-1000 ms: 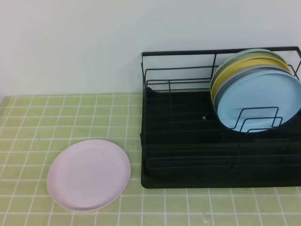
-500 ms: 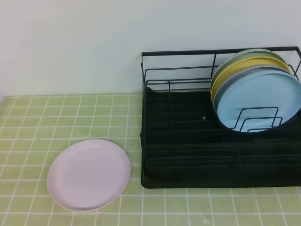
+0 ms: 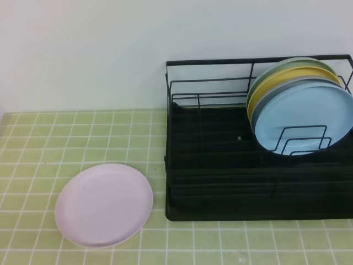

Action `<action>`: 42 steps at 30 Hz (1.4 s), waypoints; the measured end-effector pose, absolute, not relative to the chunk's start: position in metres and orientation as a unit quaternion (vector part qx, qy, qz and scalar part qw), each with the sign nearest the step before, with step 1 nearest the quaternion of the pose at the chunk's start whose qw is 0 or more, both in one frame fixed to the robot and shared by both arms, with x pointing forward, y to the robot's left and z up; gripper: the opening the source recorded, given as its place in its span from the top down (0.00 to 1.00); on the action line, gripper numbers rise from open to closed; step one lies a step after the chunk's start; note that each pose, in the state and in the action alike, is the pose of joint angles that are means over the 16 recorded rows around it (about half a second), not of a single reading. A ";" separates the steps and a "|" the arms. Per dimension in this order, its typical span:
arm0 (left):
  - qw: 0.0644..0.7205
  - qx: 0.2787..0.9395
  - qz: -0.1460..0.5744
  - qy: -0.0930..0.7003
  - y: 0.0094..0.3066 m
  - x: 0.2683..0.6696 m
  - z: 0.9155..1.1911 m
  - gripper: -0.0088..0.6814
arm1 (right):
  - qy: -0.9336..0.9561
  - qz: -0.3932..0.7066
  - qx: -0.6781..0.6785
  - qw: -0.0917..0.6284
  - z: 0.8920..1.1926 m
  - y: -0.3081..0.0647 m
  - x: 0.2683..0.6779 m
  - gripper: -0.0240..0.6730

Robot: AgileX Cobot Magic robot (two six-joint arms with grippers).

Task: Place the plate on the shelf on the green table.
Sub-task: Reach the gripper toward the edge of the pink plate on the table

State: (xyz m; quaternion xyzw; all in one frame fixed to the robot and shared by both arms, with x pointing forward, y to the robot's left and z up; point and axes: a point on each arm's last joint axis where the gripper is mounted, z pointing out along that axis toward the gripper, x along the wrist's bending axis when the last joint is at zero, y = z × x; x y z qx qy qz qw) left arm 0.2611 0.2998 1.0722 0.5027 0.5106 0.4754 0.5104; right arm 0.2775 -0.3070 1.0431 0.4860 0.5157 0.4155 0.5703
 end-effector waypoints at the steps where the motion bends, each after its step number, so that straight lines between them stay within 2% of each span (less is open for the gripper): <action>1: 0.515 0.502 0.462 0.519 0.299 0.261 1.074 0.99 | 0.522 0.409 0.495 0.562 1.043 -0.307 0.277 0.95; 9: 0.507 0.533 0.342 0.584 0.289 0.277 1.096 0.99 | 0.568 0.375 0.547 0.487 1.037 -0.306 0.282 0.95; 14: 0.446 0.590 0.273 0.615 0.284 0.310 1.105 0.99 | 0.584 0.373 0.556 0.460 1.034 -0.303 0.289 0.95; 19: 0.375 0.647 0.210 0.630 0.281 0.355 1.101 0.96 | 0.593 0.371 0.556 0.450 1.032 -0.302 0.292 0.95; 23: 0.340 0.667 0.176 0.640 0.279 0.393 1.089 0.87 | 0.594 0.371 0.556 0.448 1.032 -0.302 0.293 0.95; 35: 0.294 0.661 0.141 0.676 0.281 0.485 1.039 0.48 | 0.595 0.371 0.554 0.449 1.032 -0.302 0.293 0.96; 42: 0.265 0.669 0.134 0.681 0.282 0.526 1.008 0.41 | 0.595 0.371 0.553 0.450 1.032 -0.302 0.293 0.96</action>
